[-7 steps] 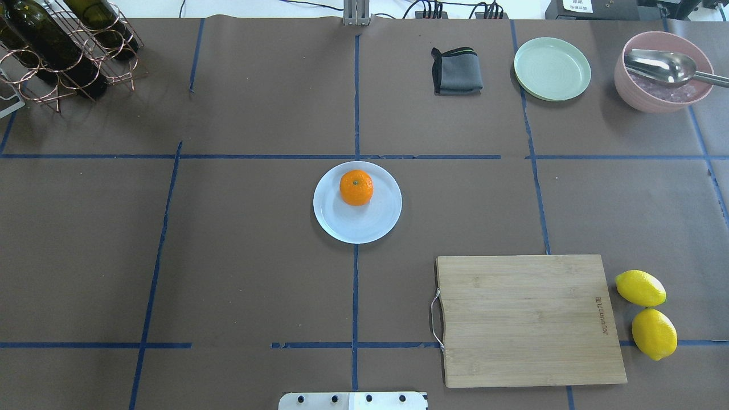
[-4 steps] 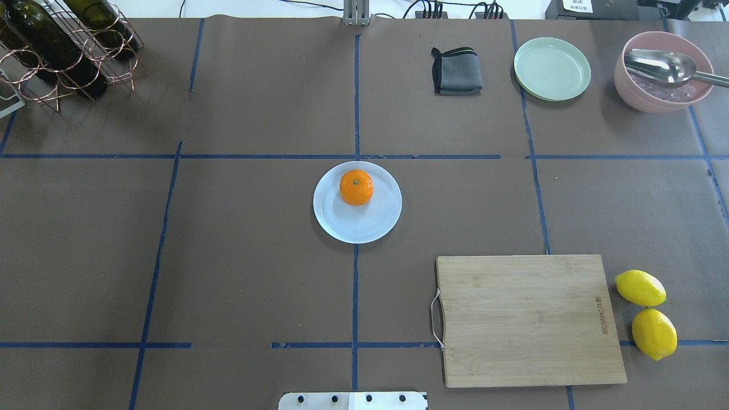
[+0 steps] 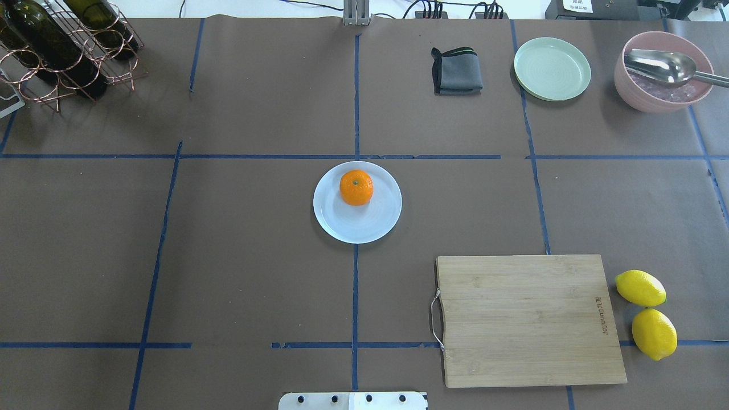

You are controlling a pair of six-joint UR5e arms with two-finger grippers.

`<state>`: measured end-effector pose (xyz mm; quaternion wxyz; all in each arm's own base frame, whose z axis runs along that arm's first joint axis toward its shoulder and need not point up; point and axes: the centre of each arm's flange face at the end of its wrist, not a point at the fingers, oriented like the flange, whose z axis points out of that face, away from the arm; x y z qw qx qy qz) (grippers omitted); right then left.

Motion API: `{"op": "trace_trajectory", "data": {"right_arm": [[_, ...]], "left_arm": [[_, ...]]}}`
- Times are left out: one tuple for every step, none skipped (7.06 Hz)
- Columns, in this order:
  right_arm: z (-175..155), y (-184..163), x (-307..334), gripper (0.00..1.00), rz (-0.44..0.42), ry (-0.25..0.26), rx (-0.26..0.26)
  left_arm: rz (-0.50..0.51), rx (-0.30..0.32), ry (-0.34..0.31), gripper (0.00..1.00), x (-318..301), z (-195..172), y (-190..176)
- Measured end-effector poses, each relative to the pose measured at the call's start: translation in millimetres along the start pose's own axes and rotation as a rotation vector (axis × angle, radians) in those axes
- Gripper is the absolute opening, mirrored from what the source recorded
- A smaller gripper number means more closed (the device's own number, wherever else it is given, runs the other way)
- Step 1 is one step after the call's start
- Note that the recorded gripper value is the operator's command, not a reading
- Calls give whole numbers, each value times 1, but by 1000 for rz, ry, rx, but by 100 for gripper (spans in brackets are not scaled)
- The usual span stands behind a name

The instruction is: Pick orange to plate

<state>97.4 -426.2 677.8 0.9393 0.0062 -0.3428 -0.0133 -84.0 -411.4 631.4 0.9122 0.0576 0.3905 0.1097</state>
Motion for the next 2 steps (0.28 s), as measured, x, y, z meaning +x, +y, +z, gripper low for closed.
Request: {"op": "trace_trajectory", "data": {"right_arm": [[0, 0, 0, 100, -1, 0, 0], [0, 0, 0, 100, -1, 1, 0]], "left_arm": [[1, 1, 0, 100, 0, 0, 0], [1, 1, 0, 100, 1, -1, 0]]}}
